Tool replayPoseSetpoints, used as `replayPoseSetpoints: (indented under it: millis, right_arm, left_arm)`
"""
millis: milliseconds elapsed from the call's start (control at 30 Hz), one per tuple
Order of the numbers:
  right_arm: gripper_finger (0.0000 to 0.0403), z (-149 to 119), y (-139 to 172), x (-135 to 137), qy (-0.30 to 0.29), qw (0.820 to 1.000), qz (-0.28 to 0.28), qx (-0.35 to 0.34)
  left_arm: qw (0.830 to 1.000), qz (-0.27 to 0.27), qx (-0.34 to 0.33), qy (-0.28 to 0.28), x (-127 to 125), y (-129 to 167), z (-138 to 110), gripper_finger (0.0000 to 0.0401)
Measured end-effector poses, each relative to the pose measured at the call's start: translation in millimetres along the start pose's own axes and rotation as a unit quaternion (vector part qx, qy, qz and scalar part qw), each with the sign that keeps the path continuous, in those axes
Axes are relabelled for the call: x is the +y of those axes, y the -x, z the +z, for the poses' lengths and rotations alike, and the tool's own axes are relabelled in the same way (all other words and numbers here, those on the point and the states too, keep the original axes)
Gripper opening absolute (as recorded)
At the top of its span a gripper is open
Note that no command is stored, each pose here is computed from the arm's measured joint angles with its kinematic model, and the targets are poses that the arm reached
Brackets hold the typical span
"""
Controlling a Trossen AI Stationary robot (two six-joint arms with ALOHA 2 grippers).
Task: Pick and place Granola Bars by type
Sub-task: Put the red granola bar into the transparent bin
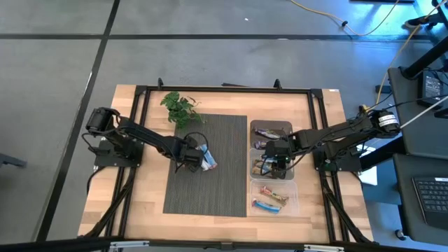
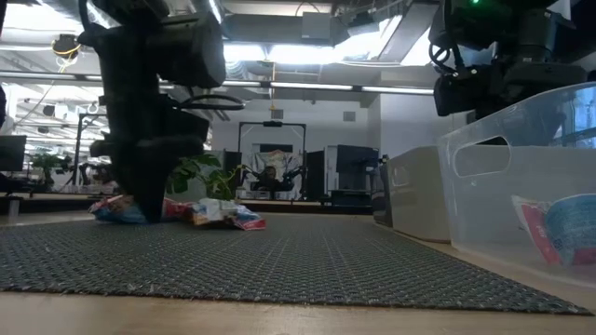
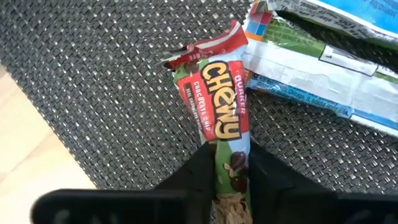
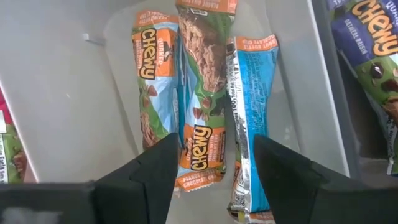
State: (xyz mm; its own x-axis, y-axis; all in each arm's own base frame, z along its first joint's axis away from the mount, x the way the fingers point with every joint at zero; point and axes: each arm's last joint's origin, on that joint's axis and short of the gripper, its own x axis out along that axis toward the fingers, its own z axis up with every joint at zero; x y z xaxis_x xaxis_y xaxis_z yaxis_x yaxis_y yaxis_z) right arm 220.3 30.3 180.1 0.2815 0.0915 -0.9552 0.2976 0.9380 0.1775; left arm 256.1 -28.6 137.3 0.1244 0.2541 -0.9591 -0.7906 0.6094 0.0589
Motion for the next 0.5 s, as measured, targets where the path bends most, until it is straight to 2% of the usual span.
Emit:
replayPoseSetpoints:
  millis: [133, 367, 500]
  right_arm:
    - [0.0210, 0, 0, 0, 0.000, 1.000, 0.001, -0.001]
    - [0.0210, 9, 9, 5, 0.008, 1.000, 0.010, -0.022]
    - [0.0210, 18, 13, 9, 0.029, 0.998, 0.019, -0.057]
  left_arm:
    - [1.000, -0.001, 0.002, -0.009, -1, 1, 1, 0.0045]
    - [0.999, -0.018, -0.014, -0.029, -7, 16, 10, 0.0052]
    - [0.998, -0.023, -0.056, -0.028, -9, 30, 15, 0.0049]
